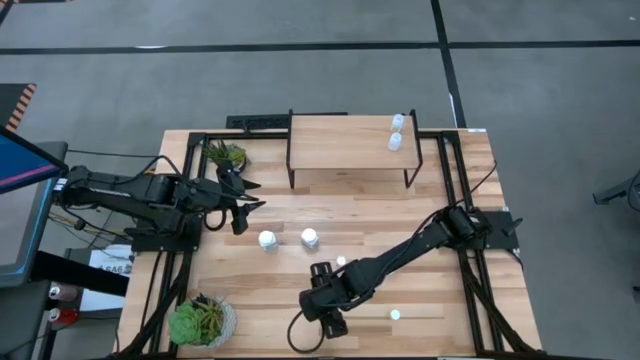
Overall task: Pick and place medicine bottles onto shelf by color
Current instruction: Put the transparent pill bottle on the shelf aligned with the other transparent pill bottles
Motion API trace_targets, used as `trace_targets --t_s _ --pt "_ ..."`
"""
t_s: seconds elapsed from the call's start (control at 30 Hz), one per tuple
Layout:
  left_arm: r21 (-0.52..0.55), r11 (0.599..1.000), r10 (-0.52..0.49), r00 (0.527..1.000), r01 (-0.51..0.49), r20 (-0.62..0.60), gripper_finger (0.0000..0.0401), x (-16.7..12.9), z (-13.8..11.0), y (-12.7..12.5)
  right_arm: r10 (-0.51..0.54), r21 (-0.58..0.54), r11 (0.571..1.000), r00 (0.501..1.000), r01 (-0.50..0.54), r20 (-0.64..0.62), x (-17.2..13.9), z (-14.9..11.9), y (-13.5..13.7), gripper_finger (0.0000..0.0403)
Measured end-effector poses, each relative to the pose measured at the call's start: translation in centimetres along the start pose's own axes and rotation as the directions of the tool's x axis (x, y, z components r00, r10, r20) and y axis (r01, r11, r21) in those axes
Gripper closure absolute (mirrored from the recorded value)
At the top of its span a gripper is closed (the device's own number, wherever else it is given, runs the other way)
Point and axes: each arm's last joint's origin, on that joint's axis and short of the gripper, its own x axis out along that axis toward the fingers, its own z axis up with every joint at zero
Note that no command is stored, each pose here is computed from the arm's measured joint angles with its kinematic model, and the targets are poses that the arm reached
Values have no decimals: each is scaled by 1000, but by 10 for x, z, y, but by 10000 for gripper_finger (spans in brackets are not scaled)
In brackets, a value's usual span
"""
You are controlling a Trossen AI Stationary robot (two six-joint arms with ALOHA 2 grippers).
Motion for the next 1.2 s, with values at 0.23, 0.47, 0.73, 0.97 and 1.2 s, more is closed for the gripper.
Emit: trace_targets --t_s 0.23,0.47,0.73,0.97,1.2 --pt "10 1000 0 1000 0 2 186 0 0 0 -10 -3 1000 999 9 -49 23 -7 4 107" --pt "18 1000 -4 1000 4 1 186 0 0 0 -21 -6 1000 997 21 -68 31 -10 3 107" --pt "18 1000 -15 1000 15 -1 186 0 0 0 -31 3 1000 996 31 -89 38 -11 -2 107" --pt "19 1000 -19 1000 19 -4 186 0 0 -1 -32 9 999 996 33 -84 38 -10 -5 107" --pt "18 1000 -21 1000 21 -5 186 0 0 -1 -28 18 999 997 29 -70 38 -9 -4 130"
